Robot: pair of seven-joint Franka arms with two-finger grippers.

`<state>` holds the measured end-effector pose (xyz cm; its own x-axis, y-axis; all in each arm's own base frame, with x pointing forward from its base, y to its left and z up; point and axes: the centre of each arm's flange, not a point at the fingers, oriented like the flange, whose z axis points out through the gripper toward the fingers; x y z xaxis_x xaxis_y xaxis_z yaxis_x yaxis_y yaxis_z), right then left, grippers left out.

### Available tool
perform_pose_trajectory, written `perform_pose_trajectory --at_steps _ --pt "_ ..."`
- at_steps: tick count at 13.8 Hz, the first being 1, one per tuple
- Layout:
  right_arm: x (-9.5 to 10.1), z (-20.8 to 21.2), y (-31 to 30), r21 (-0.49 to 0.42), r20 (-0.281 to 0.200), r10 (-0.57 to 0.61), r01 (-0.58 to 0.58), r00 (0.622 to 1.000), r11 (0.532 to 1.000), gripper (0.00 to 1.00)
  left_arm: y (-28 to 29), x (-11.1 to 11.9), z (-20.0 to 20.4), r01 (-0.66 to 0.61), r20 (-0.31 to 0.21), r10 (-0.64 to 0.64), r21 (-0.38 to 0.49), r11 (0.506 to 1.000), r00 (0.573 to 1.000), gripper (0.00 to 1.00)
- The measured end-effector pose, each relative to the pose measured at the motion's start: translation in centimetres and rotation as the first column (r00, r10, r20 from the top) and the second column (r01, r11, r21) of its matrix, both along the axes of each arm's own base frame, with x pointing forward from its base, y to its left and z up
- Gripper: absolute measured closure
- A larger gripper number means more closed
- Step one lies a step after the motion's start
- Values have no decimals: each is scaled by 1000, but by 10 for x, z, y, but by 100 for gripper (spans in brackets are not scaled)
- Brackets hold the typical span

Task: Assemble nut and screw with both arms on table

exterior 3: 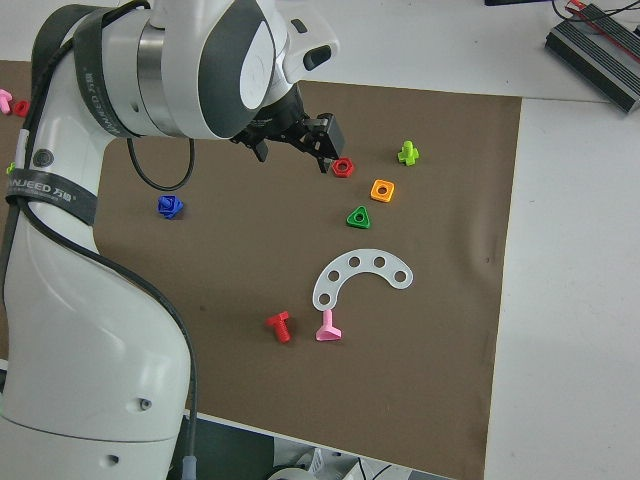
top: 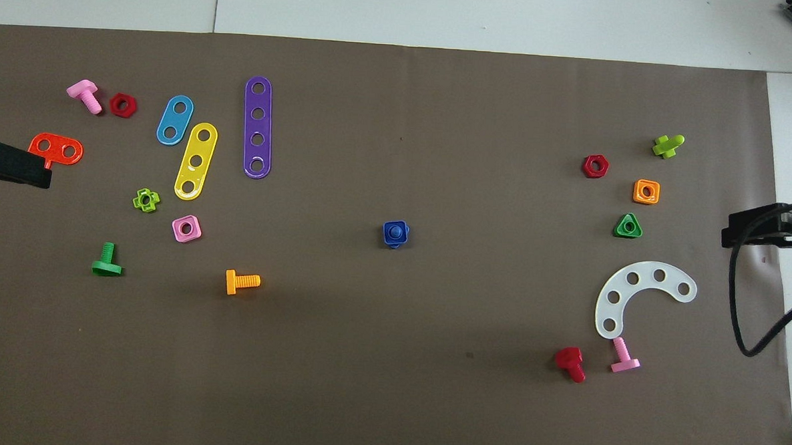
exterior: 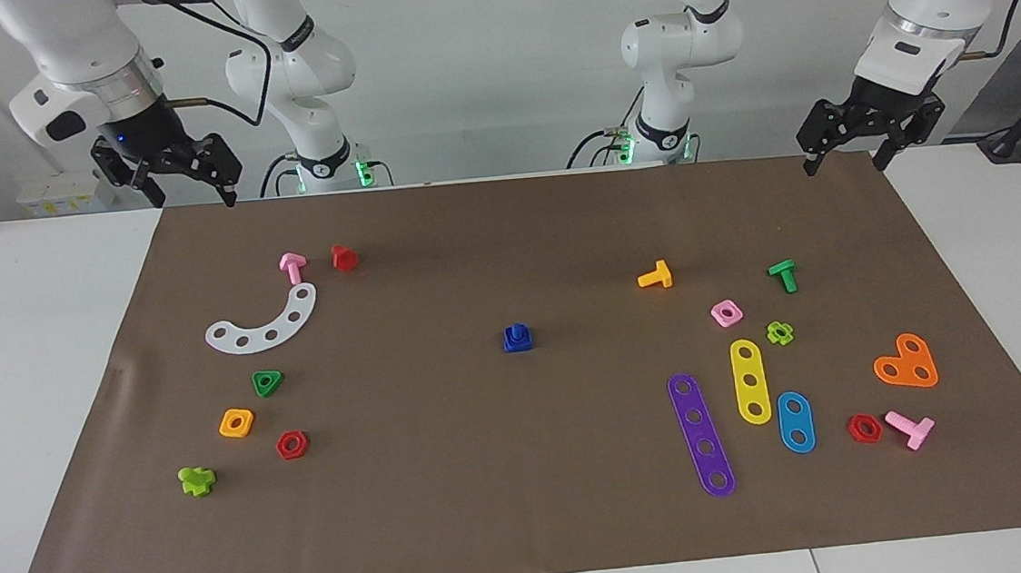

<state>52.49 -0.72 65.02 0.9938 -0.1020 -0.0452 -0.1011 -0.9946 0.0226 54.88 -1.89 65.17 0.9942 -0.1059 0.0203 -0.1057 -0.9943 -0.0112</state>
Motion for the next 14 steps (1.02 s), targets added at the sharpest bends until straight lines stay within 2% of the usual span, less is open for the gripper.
perform_pose_trajectory --at_steps 14 --pt "0 0 0 0 0 0 0 1000 1000 0 0 -2 -6 3 -18 -3 0 1000 1000 0"
